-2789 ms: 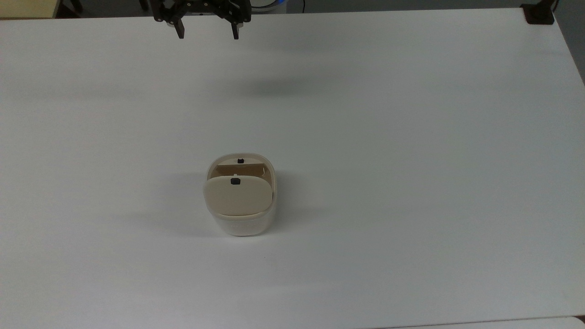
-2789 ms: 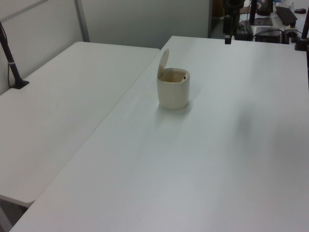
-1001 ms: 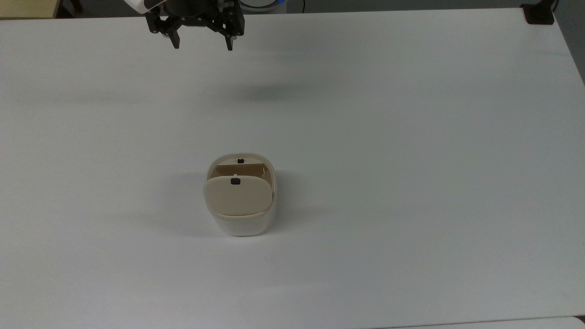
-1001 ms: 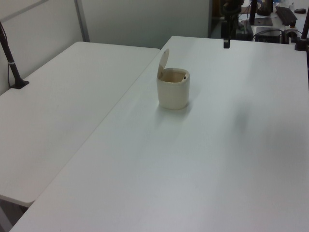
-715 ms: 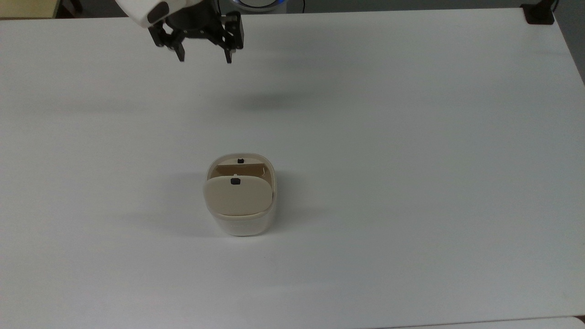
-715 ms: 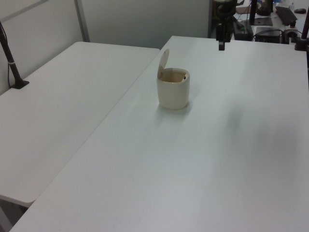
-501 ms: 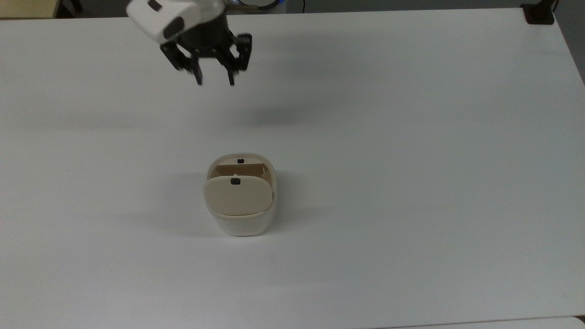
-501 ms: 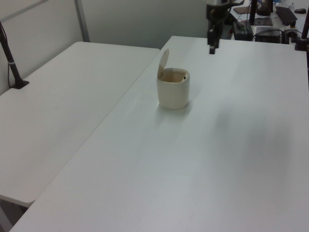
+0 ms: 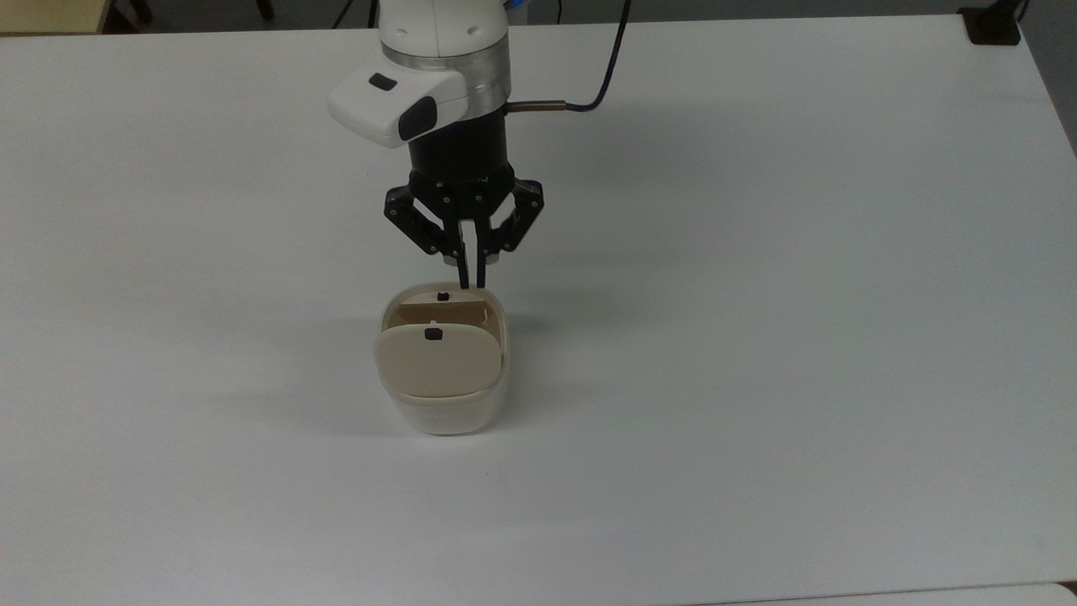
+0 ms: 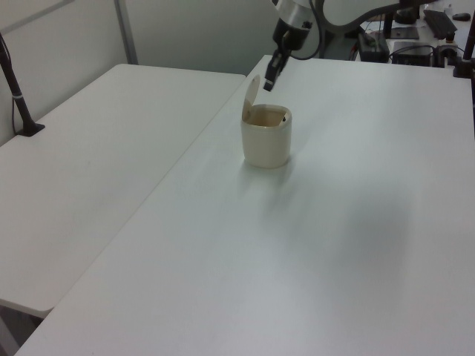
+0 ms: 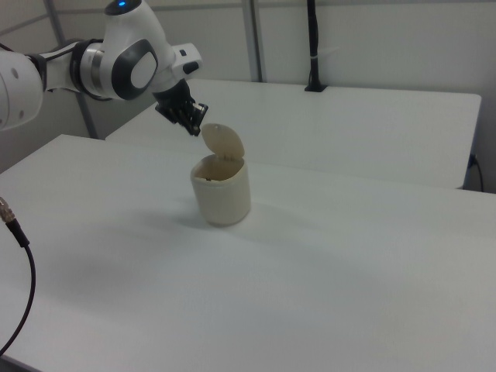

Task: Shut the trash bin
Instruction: 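Move the gripper down over the raised lid of the cream bin, then push the raised lid down with the gripper fingers until it shuts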

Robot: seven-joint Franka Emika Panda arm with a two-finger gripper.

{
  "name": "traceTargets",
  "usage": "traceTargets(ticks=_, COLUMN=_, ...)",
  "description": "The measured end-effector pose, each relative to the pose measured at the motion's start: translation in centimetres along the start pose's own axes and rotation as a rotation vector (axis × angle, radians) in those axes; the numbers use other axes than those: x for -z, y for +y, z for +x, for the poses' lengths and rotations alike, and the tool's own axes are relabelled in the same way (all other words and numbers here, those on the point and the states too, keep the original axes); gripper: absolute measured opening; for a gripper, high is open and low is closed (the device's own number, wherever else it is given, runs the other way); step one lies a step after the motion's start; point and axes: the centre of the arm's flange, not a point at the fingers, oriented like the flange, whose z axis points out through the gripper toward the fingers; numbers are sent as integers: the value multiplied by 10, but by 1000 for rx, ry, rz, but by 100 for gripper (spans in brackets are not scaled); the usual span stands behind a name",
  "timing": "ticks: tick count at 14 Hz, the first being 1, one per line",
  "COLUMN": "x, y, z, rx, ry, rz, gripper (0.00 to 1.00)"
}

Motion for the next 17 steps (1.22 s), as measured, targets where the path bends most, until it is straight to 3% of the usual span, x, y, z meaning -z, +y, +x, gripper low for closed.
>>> traceTargets(ticks=5, x=19, y=-10, z=26, rx=-33, ry=155, rz=4, gripper=8)
traceTargets(ticks=8, x=11, y=-9, z=29, rx=-32, ry=165, rz=-9, gripper=1)
traceTargets(ticks=13, x=-12, y=4, z=40, rx=-38, ry=233, rz=-46, gripper=1)
traceTargets(ticks=17, x=-14, y=18, z=40, rx=-52, ry=232, rz=-69, gripper=1)
